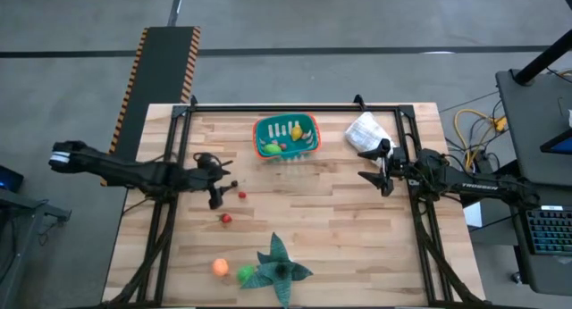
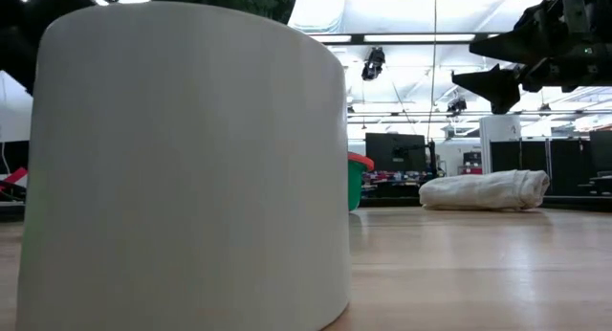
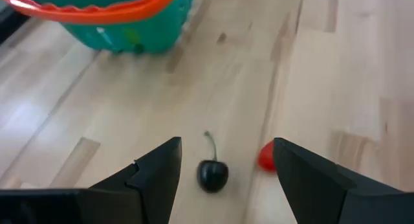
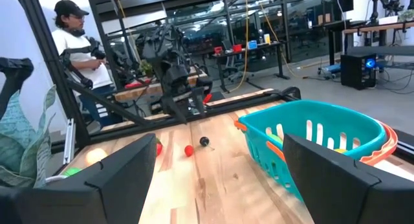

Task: Pick and placing Produce into tupperware
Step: Put the black cherry toy into the bin

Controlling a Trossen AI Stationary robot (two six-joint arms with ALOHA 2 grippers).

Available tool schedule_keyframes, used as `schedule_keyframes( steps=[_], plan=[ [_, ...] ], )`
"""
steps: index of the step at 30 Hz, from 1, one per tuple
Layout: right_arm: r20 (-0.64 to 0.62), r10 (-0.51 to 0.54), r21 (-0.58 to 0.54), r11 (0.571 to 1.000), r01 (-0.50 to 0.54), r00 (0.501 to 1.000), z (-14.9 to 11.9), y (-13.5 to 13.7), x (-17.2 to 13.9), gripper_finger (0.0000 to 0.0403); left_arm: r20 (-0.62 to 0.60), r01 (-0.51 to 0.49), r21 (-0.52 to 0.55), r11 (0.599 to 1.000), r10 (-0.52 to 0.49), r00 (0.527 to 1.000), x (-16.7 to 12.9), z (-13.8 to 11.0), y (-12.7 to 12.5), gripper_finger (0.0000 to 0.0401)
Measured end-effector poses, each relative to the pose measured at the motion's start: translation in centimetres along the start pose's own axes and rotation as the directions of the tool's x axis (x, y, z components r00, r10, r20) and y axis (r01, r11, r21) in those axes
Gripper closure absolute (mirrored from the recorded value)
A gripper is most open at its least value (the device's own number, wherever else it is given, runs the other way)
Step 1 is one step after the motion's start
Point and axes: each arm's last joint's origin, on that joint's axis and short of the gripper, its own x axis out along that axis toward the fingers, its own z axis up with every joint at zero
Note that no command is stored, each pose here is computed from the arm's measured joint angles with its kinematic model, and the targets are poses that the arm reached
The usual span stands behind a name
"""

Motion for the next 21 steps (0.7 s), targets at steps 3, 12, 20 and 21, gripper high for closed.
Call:
schedule_keyframes(
  steps=[3, 12, 20, 21],
  plan=[
    [-0.001, 0.0, 0.001, 1.0, 0.0, 1.0, 0.0, 0.0, 0.0, 0.0076, -0.051, -0.013, 0.051, 0.999, 0.016, 0.999, 0.6, 0.0, -0.2, 0.0173],
    [-0.005, -0.001, -0.002, 1.0, 0.001, 1.0, 0.0, 0.0, 0.0, 0.0076, -0.119, -0.04, 0.108, 0.993, 0.053, 0.991, 2.2, -0.3, -0.3, 0.0173],
    [-0.006, -0.001, -0.002, 1.0, 0.001, 1.0, 0.0, 0.0, 0.0, 0.0076, -0.178, -0.054, 0.151, 0.987, 0.081, 0.981, 3.2, -0.8, -0.3, 0.0173],
    [-0.006, -0.001, -0.002, 1.0, 0.001, 1.0, 0.0, 0.0, 0.0, 0.0076, -0.178, -0.053, 0.154, 0.987, 0.081, 0.981, 3.3, -0.9, -0.4, 0.0173]
  ],
)
